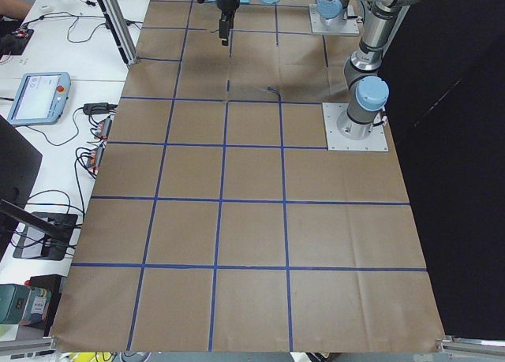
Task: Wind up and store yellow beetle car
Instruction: 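Lift the car with the right gripper and carry it into the light blue bin, then lower the car onto the bin floor and open the right gripper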
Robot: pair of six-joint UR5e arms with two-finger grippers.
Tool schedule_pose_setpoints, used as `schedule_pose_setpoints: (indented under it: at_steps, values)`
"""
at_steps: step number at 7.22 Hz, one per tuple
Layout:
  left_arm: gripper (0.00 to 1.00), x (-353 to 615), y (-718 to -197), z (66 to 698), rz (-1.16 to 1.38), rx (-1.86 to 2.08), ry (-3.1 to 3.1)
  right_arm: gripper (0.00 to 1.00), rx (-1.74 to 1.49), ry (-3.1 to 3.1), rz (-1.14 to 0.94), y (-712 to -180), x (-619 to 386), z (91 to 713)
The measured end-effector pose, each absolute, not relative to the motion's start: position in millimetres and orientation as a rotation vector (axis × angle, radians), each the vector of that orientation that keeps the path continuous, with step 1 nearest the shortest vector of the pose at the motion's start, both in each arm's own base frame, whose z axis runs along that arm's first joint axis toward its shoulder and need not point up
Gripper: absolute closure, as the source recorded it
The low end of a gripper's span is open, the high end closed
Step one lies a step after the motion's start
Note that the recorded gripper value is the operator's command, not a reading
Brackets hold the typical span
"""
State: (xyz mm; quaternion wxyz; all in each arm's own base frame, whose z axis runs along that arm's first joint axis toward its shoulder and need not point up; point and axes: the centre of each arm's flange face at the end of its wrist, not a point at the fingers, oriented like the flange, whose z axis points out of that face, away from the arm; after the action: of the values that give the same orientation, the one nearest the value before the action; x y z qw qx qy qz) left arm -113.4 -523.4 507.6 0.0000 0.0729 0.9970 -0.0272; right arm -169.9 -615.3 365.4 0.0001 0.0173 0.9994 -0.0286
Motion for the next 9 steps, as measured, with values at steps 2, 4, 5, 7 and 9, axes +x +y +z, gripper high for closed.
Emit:
schedule_pose_setpoints:
  at_steps: [2, 4, 5, 7, 9]
  values:
    - [0.01, -113.3, -522.0, 508.5, -0.088, 0.228, 3.131, 0.55, 0.106, 3.131, -0.084, -612.8, -203.2, 333.0]
    - [0.01, -113.7, -521.3, 508.7, -0.087, 0.229, 3.13, 0.55, 0.15, 3.103, -0.013, -609.2, -225.3, 293.5]
    - [0.01, -113.9, -521.0, 509.0, -0.087, 0.23, 3.13, 0.55, 0.157, 3.09, 0.023, -609.4, -229.7, 276.7]
    - [0.01, -113.9, -520.9, 509.2, -0.088, 0.232, 3.129, 0.55, 0.169, 3.07, 0.075, -610.4, -239.1, 247.7]
    - [0.01, -113.7, -520.9, 509.0, -0.087, 0.232, 3.127, 0.26, 0.146, 3.075, 0.066, -610.4, -249.0, 225.1]
